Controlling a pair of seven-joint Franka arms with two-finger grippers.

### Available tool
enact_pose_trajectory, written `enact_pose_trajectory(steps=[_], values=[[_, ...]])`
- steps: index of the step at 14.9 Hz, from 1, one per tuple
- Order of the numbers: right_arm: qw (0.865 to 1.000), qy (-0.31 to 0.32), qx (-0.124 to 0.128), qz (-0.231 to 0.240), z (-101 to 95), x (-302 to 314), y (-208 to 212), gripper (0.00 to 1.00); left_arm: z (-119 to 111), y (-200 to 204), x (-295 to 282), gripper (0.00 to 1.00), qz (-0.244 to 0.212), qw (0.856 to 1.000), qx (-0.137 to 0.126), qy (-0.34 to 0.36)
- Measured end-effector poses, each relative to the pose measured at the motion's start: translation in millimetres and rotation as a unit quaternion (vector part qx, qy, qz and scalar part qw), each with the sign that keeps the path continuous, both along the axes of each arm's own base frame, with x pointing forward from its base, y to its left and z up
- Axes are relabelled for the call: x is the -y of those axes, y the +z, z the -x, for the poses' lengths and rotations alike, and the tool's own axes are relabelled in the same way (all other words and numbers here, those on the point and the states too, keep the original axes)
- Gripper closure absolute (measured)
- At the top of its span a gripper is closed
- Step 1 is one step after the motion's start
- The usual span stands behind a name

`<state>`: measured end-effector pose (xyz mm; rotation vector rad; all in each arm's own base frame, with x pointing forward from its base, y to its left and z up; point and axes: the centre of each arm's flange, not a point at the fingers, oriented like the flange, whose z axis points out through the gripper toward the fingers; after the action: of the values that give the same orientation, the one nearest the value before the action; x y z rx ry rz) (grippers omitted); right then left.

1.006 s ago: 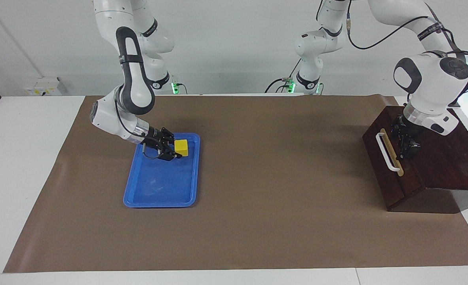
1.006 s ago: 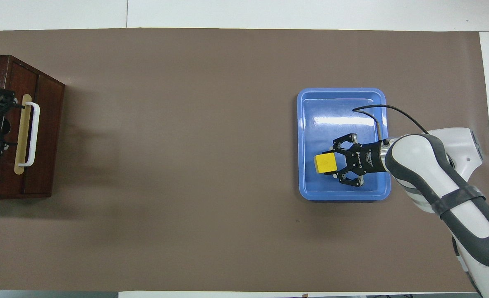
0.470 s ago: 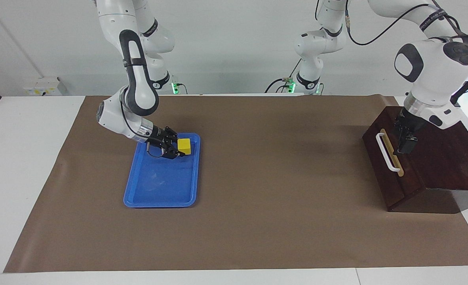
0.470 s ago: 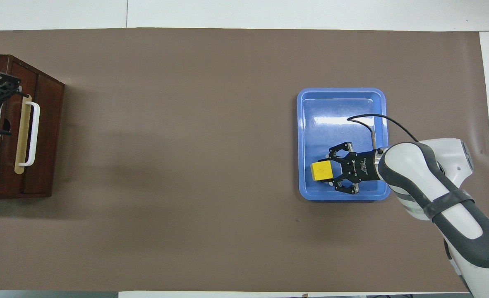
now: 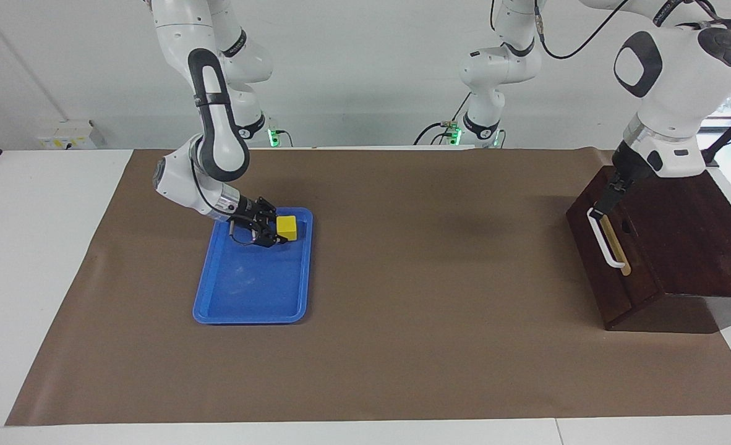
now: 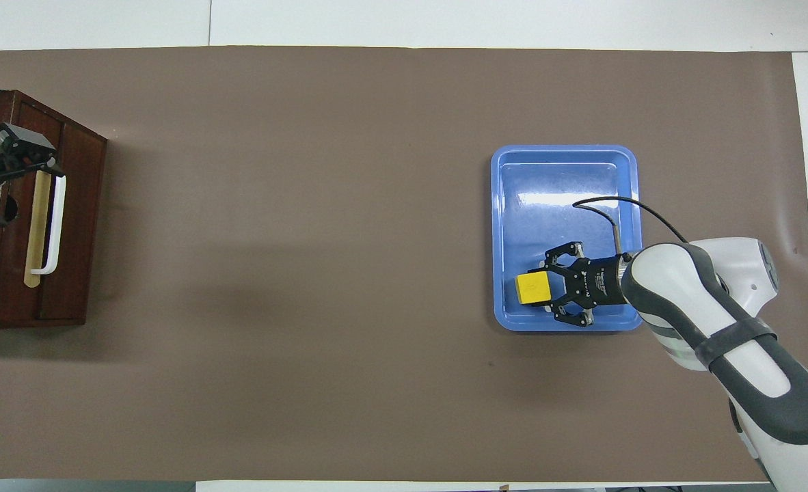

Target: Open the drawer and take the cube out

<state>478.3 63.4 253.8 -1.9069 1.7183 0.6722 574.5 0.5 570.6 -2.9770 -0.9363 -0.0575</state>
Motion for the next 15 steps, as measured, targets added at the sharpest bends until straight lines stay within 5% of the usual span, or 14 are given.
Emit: enact_pose_trajectory(steps=[5, 9, 12, 15], values=[[1.000, 0.005, -0.003, 0.001, 4.4, -5, -2, 0.44, 22, 19, -3, 0.00, 0.000, 0.985, -0.010, -0.172], [1.000, 0.007, 0.005, 0.008, 4.4, -10, -1, 0.44, 24, 17, 6, 0.00, 0.022, 0.979, -0.008, -0.200], [1.000, 0.006, 0.006, 0.009, 4.4, -10, -1, 0.08, 25, 16, 30, 0.00, 0.028, 0.975, -0.010, -0.220], [1.000, 0.004, 0.005, 0.009, 4.2, -10, -1, 0.00, 27, 12, 34, 0.00, 0.030, 0.970, -0.021, -0.242]])
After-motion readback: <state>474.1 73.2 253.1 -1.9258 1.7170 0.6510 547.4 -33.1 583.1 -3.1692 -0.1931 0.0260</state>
